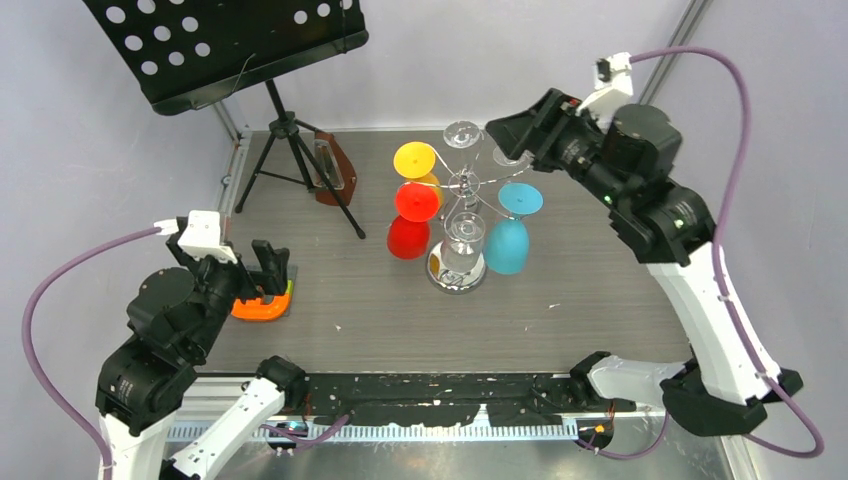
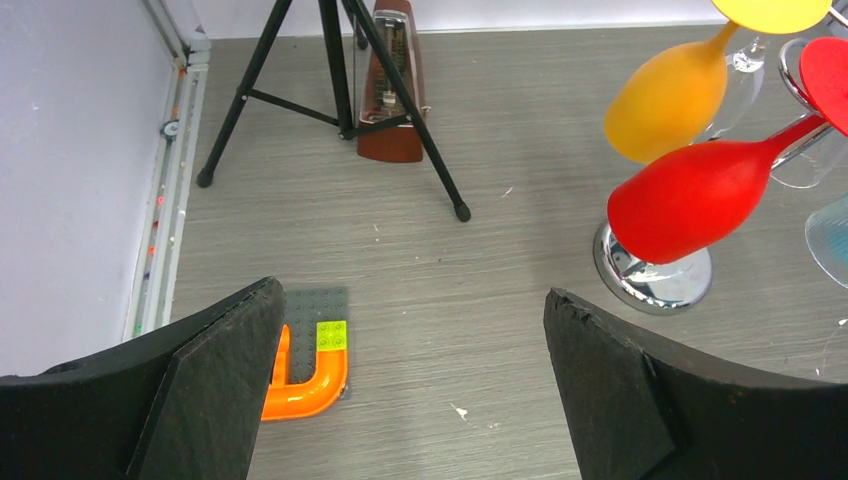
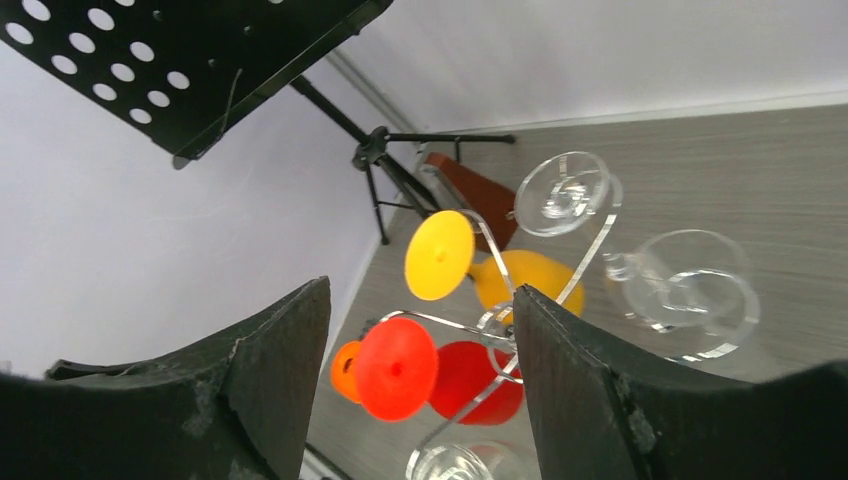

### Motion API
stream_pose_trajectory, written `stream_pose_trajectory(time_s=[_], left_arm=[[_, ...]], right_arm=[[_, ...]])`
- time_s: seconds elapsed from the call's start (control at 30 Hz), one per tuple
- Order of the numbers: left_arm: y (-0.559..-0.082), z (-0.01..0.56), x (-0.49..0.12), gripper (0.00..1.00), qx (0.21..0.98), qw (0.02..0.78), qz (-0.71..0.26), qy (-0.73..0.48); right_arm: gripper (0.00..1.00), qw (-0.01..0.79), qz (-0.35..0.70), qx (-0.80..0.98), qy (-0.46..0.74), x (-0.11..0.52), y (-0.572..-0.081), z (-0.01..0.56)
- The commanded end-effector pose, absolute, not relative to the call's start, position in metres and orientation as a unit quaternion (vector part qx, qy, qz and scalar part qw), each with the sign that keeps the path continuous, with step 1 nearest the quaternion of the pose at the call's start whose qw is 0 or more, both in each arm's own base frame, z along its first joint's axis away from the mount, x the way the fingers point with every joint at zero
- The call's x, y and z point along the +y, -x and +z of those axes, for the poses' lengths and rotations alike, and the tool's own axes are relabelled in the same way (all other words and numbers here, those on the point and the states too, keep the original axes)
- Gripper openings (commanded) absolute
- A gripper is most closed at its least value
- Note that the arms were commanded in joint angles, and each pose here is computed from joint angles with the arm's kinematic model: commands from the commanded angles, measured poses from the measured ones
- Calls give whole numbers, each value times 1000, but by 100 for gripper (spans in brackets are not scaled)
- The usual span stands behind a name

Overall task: Take the wine glass off the wine glass rack
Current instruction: Pick up the wine glass from the wine rack.

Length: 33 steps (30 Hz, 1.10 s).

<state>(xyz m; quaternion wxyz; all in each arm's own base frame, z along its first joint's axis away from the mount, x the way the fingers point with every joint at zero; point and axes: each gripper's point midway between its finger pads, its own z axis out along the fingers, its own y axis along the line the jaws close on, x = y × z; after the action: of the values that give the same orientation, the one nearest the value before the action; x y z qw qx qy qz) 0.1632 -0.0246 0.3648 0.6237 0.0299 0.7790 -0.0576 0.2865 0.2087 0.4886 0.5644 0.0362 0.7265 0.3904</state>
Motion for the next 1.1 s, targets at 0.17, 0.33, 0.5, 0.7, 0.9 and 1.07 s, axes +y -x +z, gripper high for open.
stream_pose_trajectory(time_s=[0.17,0.33,0.5,0.7,0.9,1.07], left_arm=[[-169,379,-45,100,770,629,-94,-59],[-168,376,-52,100,776,618,-107,-74],[-168,370,-60,100,784,602,-118,-90],[-166,360,-66,100,799,578,-121,-111],[-164,353,-69,100,807,564,-124,-124],[-162,347,-74,100,811,554,-134,-131]], right_arm=[[78,617,282,735,14,145,-255,497],[78,583,239,777,6,125,-253,475],[76,523,233,820,4,119,-250,442],[72,465,266,844,-18,117,-253,411],[67,420,313,851,-38,122,-257,389],[64,393,359,844,-65,126,-265,379]])
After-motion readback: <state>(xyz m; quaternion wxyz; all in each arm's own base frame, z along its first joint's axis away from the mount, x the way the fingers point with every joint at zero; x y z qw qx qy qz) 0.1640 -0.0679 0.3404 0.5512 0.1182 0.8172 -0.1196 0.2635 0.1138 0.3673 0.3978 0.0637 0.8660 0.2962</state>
